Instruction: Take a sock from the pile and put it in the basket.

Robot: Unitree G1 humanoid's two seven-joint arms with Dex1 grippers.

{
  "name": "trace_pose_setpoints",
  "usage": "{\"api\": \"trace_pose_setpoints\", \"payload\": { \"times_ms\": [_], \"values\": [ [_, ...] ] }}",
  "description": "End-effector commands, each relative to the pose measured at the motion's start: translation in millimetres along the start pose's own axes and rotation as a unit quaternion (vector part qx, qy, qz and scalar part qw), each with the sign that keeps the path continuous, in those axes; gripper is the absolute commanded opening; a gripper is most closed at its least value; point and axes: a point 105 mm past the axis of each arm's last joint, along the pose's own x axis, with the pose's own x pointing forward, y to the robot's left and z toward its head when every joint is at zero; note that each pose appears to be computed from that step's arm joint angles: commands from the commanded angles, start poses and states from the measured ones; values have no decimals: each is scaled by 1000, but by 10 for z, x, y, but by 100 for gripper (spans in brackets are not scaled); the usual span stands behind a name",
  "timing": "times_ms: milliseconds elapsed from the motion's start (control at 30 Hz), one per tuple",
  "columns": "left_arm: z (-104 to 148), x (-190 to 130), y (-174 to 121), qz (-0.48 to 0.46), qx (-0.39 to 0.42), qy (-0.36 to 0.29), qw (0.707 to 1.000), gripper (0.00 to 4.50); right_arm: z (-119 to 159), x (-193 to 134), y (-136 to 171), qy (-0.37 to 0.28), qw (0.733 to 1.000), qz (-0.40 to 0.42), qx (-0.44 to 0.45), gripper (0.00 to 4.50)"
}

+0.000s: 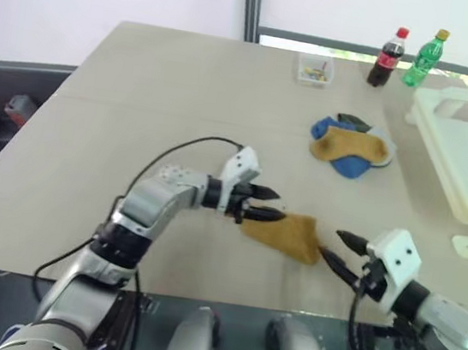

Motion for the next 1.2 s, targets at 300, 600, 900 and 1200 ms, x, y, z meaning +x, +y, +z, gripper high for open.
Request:
{"api": "trace_pose_setpoints", "payload": {
  "times_ms": [300, 600, 900, 1200],
  "values": [
    [-501, 144, -41, 66, -5, 30, 997, 200, -447, 199, -149, 88, 996, -4, -16, 105],
    [-373, 53, -79, 109, -46, -15, 993, 3, -389, 330, -401, 83, 993, -4, -84, 0],
    [-334, 120, -83, 116, -77, -20, 990, 72, -459, 300, -642, 117, 983, 43, -132, 32],
    [-125, -196, -53, 136, -29, -68, 988, 382, 3, 142, -744, 61, 983, 4, -175, 344]
  ]
}}
